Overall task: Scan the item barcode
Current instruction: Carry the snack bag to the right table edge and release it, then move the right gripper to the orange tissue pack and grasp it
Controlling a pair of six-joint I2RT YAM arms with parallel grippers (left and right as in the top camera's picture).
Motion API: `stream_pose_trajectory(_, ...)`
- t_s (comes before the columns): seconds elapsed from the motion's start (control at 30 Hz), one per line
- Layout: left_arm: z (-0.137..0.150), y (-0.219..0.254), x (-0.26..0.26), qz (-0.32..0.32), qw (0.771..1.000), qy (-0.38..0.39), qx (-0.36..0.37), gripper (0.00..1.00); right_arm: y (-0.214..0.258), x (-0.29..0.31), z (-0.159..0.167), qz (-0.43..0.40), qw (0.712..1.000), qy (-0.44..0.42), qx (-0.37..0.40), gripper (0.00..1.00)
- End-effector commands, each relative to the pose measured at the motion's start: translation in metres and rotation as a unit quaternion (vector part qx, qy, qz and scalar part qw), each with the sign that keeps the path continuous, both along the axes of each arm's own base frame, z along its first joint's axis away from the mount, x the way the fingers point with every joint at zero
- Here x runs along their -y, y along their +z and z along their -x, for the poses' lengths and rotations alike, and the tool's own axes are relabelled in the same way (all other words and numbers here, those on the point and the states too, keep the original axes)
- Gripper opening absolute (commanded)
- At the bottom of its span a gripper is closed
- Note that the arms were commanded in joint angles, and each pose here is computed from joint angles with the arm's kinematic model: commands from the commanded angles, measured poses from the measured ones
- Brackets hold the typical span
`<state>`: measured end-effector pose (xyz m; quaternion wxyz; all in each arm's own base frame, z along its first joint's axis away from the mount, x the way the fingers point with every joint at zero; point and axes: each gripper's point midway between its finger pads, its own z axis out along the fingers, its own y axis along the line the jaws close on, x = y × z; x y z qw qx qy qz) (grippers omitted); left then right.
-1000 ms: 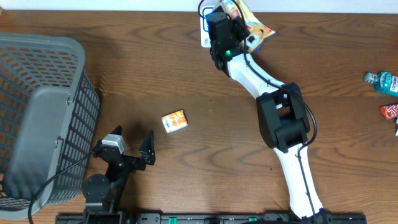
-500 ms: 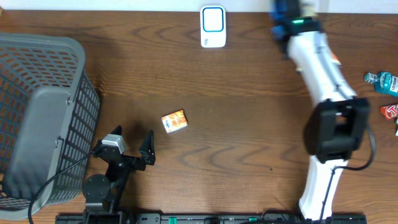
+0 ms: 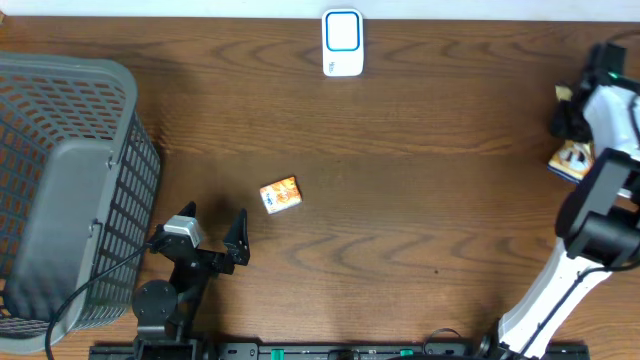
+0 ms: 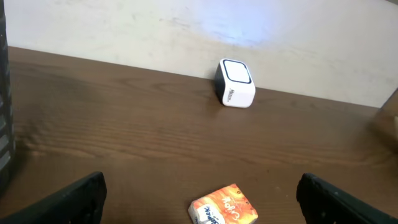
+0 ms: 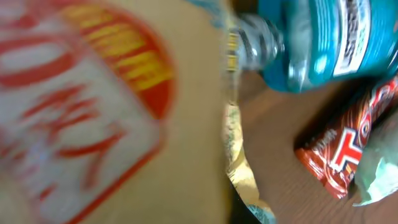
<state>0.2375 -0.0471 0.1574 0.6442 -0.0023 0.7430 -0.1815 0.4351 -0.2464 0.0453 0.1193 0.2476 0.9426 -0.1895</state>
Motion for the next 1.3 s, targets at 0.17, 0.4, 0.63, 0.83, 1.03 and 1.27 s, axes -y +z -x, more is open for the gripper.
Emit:
stream_pose_trajectory(0.17, 0.001, -0.015, 0.002, 0.001, 1.000, -0.004, -0.022, 0.98, 0.077, 0.016, -0.003, -0.070, 0.990, -0.042, 0.119, 0.99)
stream_pose_trajectory(0.4, 0.001, -0.015, 0.002, 0.001, 1.000, -0.004, -0.022, 0.98, 0.189, -0.107, -0.024, -0.244, 0.932, 0.059, 0.260, 0.99)
stream_pose_trajectory(0.63, 0.001, -0.015, 0.002, 0.001, 1.000, -0.004, -0.022, 0.98, 0.203, -0.281, -0.008, -0.444, 0.853, 0.192, 0.194, 0.99)
stream_pose_trajectory(0.83, 0.001, -0.015, 0.002, 0.001, 1.000, -0.004, -0.022, 0.98, 0.151, -0.406, 0.046, -0.484, 0.828, 0.277, 0.055, 0.99)
stream_pose_trajectory(1.03, 0.001, -0.015, 0.002, 0.001, 1.000, -0.004, -0.022, 0.98, 0.091, -0.501, 0.107, -0.494, 0.796, 0.350, -0.025, 0.99)
stream_pose_trajectory(1.27, 0.001, -0.015, 0.002, 0.001, 1.000, -0.004, -0.022, 0.98, 0.017, -0.560, 0.117, -0.376, 0.812, 0.444, 0.052, 0.99)
